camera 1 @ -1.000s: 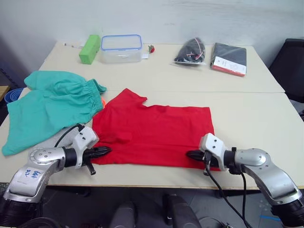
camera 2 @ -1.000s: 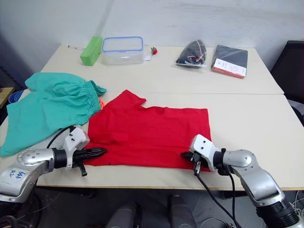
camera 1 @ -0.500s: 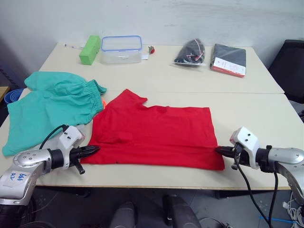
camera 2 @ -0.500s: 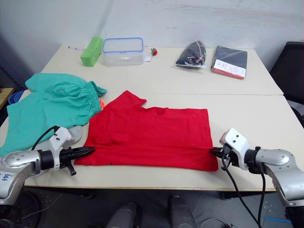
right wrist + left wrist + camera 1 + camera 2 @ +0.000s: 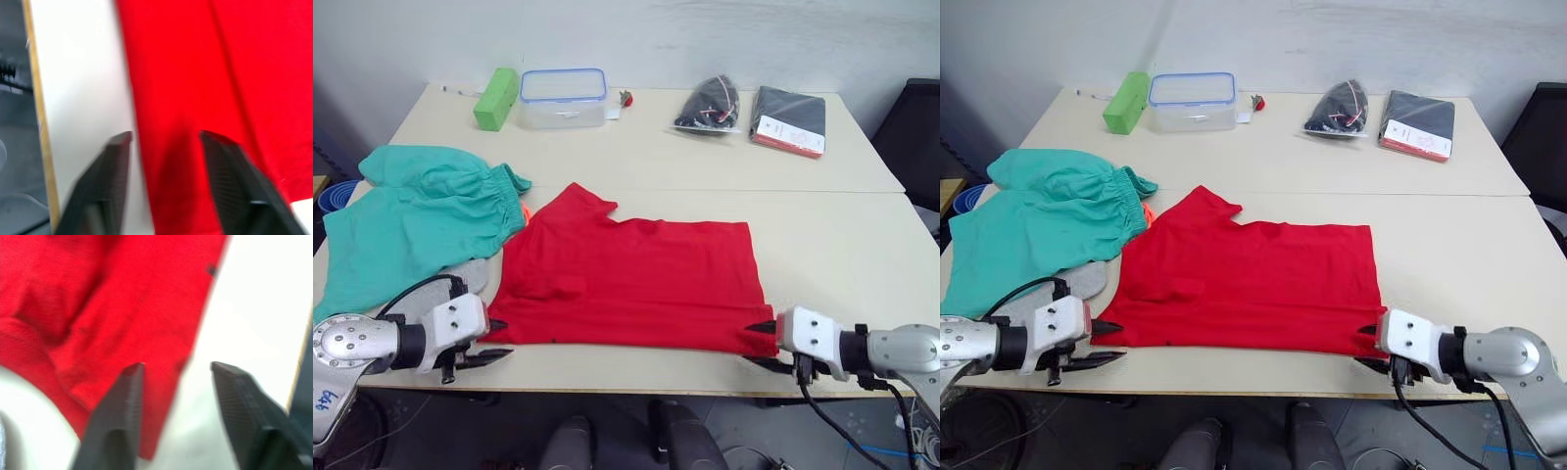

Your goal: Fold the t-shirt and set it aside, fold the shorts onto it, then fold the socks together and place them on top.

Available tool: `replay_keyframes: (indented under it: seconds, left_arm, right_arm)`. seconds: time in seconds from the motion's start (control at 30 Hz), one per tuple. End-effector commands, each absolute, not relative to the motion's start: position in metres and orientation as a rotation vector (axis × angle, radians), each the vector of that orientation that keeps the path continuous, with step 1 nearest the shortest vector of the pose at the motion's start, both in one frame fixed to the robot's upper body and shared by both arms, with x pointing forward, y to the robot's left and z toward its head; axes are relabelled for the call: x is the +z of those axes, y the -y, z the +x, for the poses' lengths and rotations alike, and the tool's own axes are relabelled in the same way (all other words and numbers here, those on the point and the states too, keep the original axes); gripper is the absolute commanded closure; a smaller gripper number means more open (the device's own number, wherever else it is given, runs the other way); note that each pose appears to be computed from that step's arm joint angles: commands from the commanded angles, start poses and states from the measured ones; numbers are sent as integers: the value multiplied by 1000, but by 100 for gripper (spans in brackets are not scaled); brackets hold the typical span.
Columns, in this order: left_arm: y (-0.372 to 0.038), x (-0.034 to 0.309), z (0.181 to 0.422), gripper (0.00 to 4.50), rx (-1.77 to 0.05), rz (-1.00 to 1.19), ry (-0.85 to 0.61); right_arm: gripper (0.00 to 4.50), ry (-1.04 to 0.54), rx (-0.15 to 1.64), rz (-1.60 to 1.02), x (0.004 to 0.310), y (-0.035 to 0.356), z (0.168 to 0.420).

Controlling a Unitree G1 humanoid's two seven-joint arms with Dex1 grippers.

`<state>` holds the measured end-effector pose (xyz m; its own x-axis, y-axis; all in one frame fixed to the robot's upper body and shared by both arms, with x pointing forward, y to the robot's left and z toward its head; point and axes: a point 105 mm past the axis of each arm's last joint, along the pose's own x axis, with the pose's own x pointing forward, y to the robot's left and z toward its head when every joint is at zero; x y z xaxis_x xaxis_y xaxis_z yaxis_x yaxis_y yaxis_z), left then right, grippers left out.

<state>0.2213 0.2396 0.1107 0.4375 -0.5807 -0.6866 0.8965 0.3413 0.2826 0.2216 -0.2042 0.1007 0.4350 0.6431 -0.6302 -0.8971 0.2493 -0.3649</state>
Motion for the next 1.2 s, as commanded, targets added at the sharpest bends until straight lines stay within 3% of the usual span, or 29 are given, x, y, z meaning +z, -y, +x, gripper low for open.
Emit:
replay_keyframes:
  seconds: [0.03, 0.1, 0.13, 0.23, 0.3, 0.7, 0.77, 1.07, 1.2]
  left_arm:
    - [-244, 117, 224, 101, -999, 760, -485]
    - [-243, 115, 229, 39, -979, 790, -468]
    - [-243, 113, 231, 4, -973, 801, -464]
    - [-243, 110, 239, 4, -940, 816, -444]
    - [-243, 110, 244, 0, -916, 798, -425]
    - [-242, 93, 231, 383, -1005, 766, -500]
    - [-239, 91, 222, 448, -1052, 739, -526]
    - [-225, 92, 178, 448, -1168, 620, -621]
    - [-227, 86, 179, 448, -1112, 646, -638]
  right_arm:
    - [83, -364, 1081, -805, 100, 206, 223]
    - [13, -373, 1067, -823, 95, 209, 227]
    - [0, -381, 1066, -835, 91, 210, 228]
    - [0, -400, 1066, -857, 83, 214, 230]
    - [42, -399, 1062, -853, 81, 214, 233]
    - [446, -400, 1095, -882, 82, 219, 236]
    - [450, -396, 1128, -900, 83, 220, 234]
    - [450, -435, 1255, -919, 83, 241, 216]
    - [450, -437, 1255, -916, 81, 240, 214]
